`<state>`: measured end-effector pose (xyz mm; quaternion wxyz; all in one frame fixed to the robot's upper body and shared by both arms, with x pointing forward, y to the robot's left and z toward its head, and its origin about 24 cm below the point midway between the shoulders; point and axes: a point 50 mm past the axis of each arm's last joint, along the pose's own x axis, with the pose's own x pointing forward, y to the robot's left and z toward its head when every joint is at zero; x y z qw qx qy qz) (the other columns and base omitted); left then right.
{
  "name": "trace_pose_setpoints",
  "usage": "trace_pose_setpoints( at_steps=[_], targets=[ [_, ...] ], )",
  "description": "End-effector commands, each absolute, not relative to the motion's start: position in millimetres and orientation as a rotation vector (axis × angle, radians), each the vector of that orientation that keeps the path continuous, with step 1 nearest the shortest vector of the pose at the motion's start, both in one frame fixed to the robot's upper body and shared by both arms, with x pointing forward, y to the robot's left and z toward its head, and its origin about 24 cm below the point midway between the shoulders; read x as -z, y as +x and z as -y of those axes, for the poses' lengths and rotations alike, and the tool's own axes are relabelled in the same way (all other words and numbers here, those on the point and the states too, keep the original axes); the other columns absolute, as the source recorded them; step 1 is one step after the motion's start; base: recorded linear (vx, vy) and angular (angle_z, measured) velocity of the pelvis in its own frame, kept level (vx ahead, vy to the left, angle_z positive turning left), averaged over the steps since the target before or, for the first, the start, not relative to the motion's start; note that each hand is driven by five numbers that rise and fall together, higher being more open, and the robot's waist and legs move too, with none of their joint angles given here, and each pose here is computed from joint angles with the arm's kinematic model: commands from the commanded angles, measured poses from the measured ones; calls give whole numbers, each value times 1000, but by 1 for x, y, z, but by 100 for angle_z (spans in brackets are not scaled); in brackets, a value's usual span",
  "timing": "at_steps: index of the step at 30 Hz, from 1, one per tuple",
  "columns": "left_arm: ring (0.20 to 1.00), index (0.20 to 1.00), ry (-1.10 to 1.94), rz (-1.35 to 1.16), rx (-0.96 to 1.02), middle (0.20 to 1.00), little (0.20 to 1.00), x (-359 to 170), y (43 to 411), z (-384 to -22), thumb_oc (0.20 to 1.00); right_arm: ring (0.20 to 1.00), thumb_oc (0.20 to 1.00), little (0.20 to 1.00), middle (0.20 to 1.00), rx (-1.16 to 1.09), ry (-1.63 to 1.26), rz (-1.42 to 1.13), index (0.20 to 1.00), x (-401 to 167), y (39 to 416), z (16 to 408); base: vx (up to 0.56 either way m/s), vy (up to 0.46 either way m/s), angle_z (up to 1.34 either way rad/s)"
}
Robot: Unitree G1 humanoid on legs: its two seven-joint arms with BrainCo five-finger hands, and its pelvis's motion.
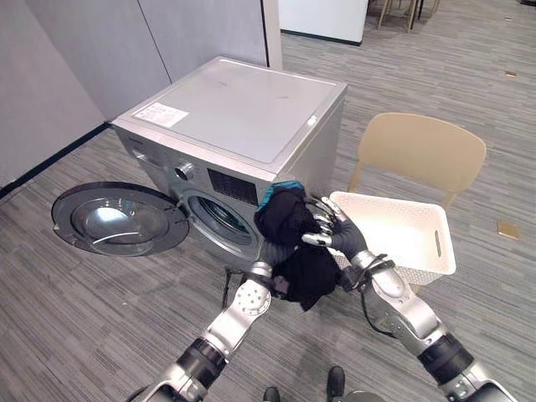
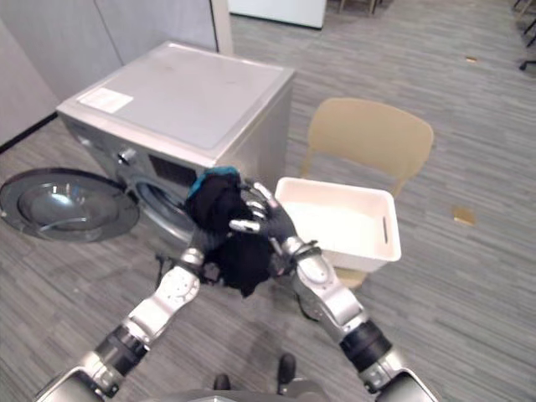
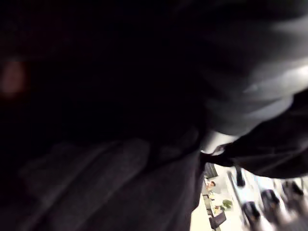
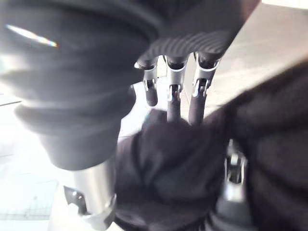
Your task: Grab the laundry basket,head to the washer,open it,put in the laundry and shut it.
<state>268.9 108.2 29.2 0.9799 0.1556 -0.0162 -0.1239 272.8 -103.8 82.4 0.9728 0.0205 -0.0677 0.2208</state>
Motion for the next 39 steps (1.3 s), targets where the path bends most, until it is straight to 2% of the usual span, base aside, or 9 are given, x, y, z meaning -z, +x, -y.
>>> trace_pose_setpoints(
  at_steps=[1,2,5,8,9,13,18,30,39],
  targets=[
    [200,200,326,155,189,200,200,-52,279,-127,200,1000,1000,1000,1000,-393,-72,310,1000,-109,271,117,0,0,0],
    [200,200,321,106,135,200,200,-42,269,-148,200,1000,1000,1000,1000,-315,-200,308,1000,-105,264,146,0,0,0],
    [200,200,327,37,96,200,200,-28,256,-169,200,1000,1000,1000,1000,-253,-295,238,1000,-90,252,172,8,-1,-1],
    [200,200,302,-193,9,200,200,14,215,-212,200,1000,1000,1000,1000,-118,-366,-118,1000,-20,214,226,26,-11,-5],
    [200,200,302,-192,9,200,200,14,215,-212,200,1000,1000,1000,1000,-118,-366,-118,1000,-20,214,226,2,-19,-3],
    [200,200,259,-399,-108,200,200,47,177,-246,200,1000,1000,1000,1000,4,-379,-402,1000,35,183,257,0,0,0],
    [200,200,233,-488,-201,200,200,59,160,-264,200,1000,1000,1000,1000,32,-391,-501,1000,55,175,263,-57,-18,-1],
    [200,200,283,-415,-143,200,200,48,197,-252,200,1000,1000,1000,1000,40,-508,-554,1000,66,180,260,-9,65,97],
    [200,200,365,-441,-130,200,200,45,193,-268,200,1000,1000,1000,1000,-92,-509,-462,1000,59,209,217,365,391,77]
  ],
)
